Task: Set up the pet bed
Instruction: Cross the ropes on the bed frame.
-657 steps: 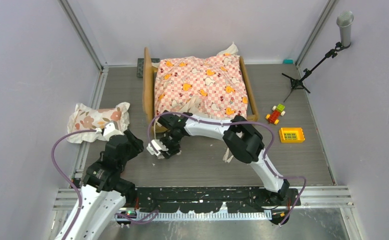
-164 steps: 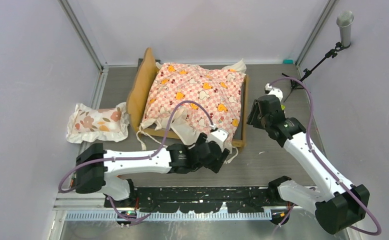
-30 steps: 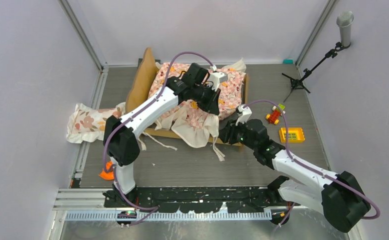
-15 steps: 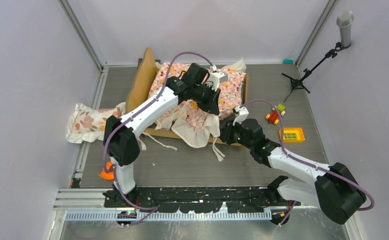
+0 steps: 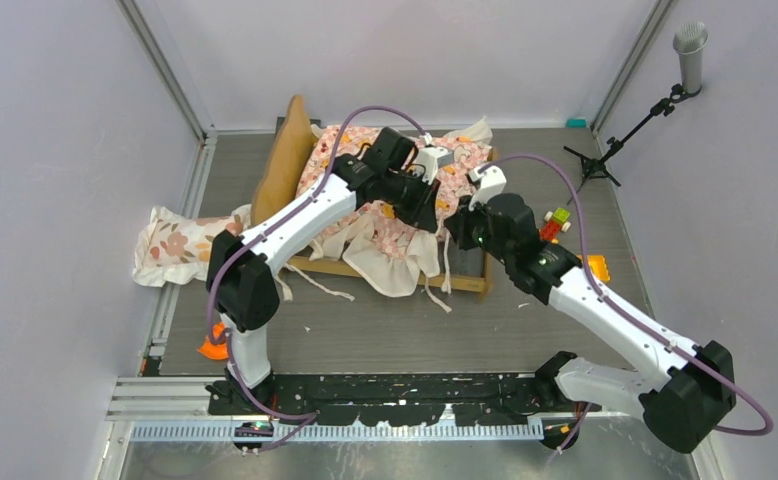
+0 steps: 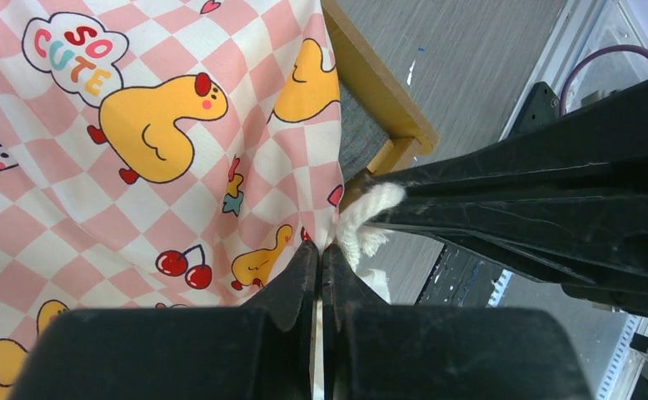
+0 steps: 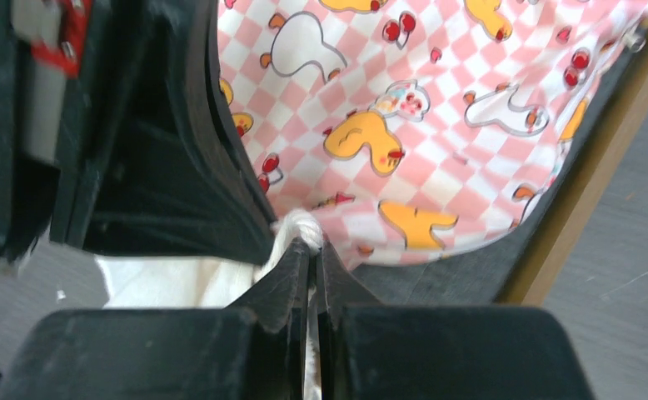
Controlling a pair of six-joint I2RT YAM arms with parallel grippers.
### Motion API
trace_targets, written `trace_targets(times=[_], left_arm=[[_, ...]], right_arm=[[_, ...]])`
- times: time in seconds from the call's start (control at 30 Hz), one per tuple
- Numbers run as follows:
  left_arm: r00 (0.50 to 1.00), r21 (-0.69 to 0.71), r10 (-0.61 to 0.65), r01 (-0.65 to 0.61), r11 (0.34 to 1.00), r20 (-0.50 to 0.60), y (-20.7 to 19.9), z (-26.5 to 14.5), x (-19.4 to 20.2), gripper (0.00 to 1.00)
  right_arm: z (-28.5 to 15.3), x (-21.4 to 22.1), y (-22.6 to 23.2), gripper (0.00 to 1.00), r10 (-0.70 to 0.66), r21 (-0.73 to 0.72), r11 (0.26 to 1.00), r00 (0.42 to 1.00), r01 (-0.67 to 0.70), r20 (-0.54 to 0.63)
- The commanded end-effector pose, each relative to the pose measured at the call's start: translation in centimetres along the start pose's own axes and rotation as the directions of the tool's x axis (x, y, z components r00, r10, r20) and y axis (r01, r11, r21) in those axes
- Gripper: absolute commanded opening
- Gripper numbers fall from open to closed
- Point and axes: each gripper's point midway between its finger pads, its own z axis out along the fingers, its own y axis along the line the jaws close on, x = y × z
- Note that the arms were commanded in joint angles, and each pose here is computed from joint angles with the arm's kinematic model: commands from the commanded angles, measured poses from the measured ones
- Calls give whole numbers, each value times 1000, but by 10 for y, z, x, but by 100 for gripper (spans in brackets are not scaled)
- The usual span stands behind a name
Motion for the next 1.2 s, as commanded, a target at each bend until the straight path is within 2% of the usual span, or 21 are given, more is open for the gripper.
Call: trace_targets(times=[0.0,0.43,0.73,1.17], left_arm=[[1000,31,13,-14,999,27,-7,-7,-5,0],[999,28,6,-7,1000,39,-5,-5,-9,0],[999,28,-12,11,1000,42,-2,-1,-10,0],[999,23,-22,21,1000,34,3,2,-9,0]], right_arm=[[11,-4,-13,8,-177,59,981,980,183,-87],[18,-42,-10,8,-346,53,936,938,347,-22],[20,-60,-8,8,-387,64,920,922,386,4],[16,-58,0,8,-376,15,927,927,376,-1]])
